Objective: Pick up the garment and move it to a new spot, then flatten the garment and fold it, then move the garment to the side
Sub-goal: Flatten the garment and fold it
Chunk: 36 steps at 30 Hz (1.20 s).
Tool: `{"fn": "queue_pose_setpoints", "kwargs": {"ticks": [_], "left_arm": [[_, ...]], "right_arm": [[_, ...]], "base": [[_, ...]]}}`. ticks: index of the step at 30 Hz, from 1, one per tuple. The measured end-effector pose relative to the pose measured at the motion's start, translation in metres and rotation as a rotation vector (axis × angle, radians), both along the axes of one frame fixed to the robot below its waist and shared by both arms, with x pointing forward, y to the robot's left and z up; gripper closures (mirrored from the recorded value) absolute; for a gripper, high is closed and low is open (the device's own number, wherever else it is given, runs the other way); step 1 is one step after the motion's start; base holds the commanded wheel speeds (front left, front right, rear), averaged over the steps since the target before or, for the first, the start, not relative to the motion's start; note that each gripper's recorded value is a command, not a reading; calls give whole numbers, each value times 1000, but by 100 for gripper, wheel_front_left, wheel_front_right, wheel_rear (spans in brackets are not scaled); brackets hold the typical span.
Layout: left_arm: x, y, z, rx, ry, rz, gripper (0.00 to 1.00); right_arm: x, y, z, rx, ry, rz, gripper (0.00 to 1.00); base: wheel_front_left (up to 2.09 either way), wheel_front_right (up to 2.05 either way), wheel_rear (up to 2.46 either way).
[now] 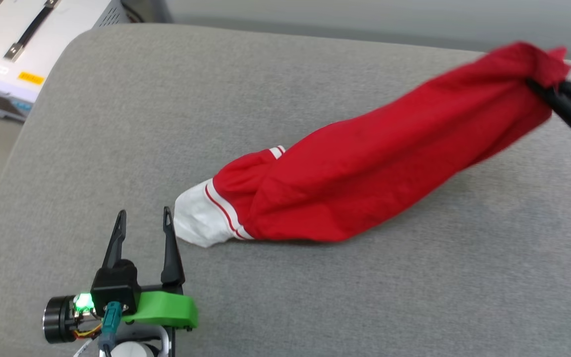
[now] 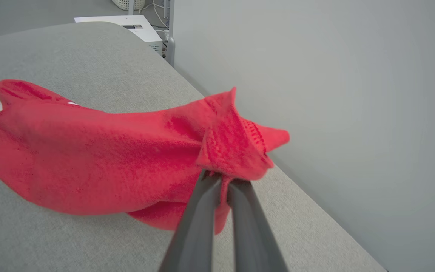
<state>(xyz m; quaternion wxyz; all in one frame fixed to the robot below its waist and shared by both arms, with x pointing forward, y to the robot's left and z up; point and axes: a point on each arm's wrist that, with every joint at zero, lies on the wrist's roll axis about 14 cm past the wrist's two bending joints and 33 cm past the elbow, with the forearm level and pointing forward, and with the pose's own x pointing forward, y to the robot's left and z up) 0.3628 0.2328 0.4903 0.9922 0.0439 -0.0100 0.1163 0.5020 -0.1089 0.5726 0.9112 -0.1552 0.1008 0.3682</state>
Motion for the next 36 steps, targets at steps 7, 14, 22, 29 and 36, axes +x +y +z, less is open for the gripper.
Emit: {"fn": "queue_pose_setpoints", "kwargs": {"ticks": [7, 14, 22, 29, 36], "left_arm": [[2, -13, 2, -4, -10, -49, 0], [11, -28, 8, -9, -33, -99, 0], [13, -30, 4, -5, -19, -111, 0], [11, -28, 0, -4, -7, -107, 0], [11, -29, 4, 7, -19, -114, 0]], "right_arm": [[-60, -73, -53, 48, 155, -221, 100], [-141, -116, -126, 90, 360, -454, 100], [-225, -137, -202, 84, 648, -665, 100], [-249, -143, -227, 74, 744, -725, 100], [-195, -145, -172, 188, 451, -730, 0]], "base": [[0, 0, 0], [0, 0, 0], [0, 0, 0], [0, 0, 0], [0, 0, 0]]}}
